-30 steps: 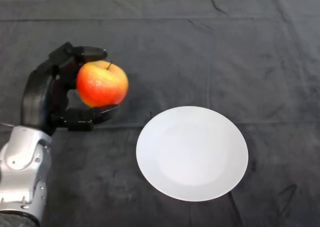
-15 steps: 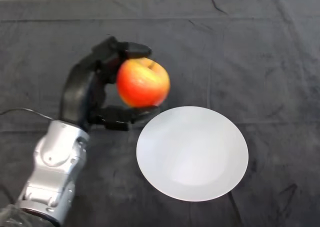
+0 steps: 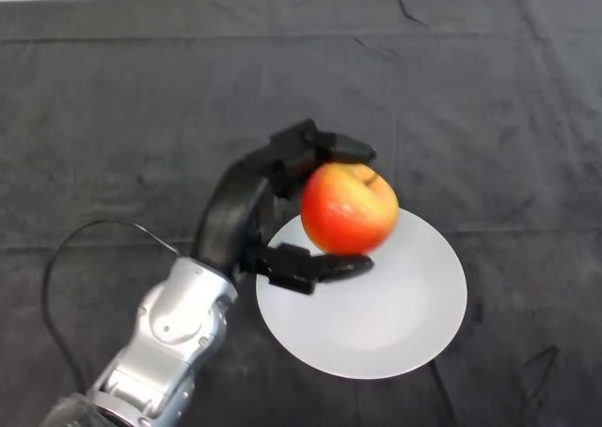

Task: Move the apple to the plate

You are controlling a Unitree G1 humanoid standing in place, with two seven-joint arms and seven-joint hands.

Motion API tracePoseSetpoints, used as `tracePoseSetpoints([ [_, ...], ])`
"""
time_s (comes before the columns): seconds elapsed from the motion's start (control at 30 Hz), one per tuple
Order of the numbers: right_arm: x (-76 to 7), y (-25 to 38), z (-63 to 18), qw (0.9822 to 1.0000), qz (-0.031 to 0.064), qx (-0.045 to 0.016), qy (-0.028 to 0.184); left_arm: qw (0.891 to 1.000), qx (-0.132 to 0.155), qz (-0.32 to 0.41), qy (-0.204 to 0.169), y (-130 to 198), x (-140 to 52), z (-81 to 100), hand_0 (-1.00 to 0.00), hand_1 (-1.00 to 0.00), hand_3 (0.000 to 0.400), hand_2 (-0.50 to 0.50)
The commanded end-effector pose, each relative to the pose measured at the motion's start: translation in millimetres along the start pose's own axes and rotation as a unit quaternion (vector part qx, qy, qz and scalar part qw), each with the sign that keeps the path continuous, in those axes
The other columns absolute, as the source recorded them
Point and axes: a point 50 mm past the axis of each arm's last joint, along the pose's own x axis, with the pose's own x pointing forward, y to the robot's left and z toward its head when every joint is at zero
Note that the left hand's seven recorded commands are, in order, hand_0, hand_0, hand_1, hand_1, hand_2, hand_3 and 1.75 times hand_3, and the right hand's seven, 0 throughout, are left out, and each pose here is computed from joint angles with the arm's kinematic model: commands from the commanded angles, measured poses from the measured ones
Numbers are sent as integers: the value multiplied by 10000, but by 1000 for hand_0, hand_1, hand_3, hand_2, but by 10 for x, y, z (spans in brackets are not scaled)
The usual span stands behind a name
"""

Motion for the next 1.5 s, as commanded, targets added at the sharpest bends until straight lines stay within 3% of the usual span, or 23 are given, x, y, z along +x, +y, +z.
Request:
tracePoseSetpoints([
  [0.03, -6, 68, 89, 9997, 126, -53, -191, 9996, 37, 34, 293, 21, -107, -148, -1000, -1000, 400, 0],
  [0.57, -7, 69, 90, 9997, 130, -38, -190, 9954, 322, -357, 832, -84, -117, -372, -1000, -1000, 400, 0],
  [0.63, -7, 69, 91, 9997, 130, -37, -190, 9950, 363, -383, 852, -81, -117, -381, -1000, -941, 400, -29],
  [0.67, -7, 69, 91, 9997, 131, -36, -189, 9948, 386, -393, 860, -76, -117, -386, -859, -820, 344, -20],
  [0.7, -7, 69, 91, 9997, 131, -35, -189, 9946, 407, -400, 867, -70, -118, -391, -639, -671, 268, 16],
  [0.73, -7, 69, 91, 9997, 131, -35, -189, 9944, 426, -404, 873, -65, -119, -395, -451, -565, 226, 57],
  [0.77, -7, 69, 91, 9997, 131, -34, -189, 9943, 448, -407, 879, -59, -121, -400, -125, -404, 162, 139],
  [0.8, -7, 69, 91, 9997, 131, -33, -189, 9941, 468, -408, 885, -54, -121, -404, 0, -322, 129, 161],
  [0.87, -7, 69, 91, 9997, 132, -32, -189, 9939, 503, -404, 892, -49, -120, -409, 0, -188, 75, 94],
  [0.9, -7, 69, 91, 9997, 132, -32, -189, 9938, 519, -400, 895, -47, -119, -412, 0, 0, 0, 0],
  [1.17, -7, 70, 91, 9997, 133, -29, -188, 9936, 616, -332, 891, 58, -122, -403, 0, 0, 0, 0],
  [1.5, -7, 70, 92, 9997, 134, -27, -187, 9943, 759, 167, 731, 587, -237, -289, 0, 0, 0, 0],
])
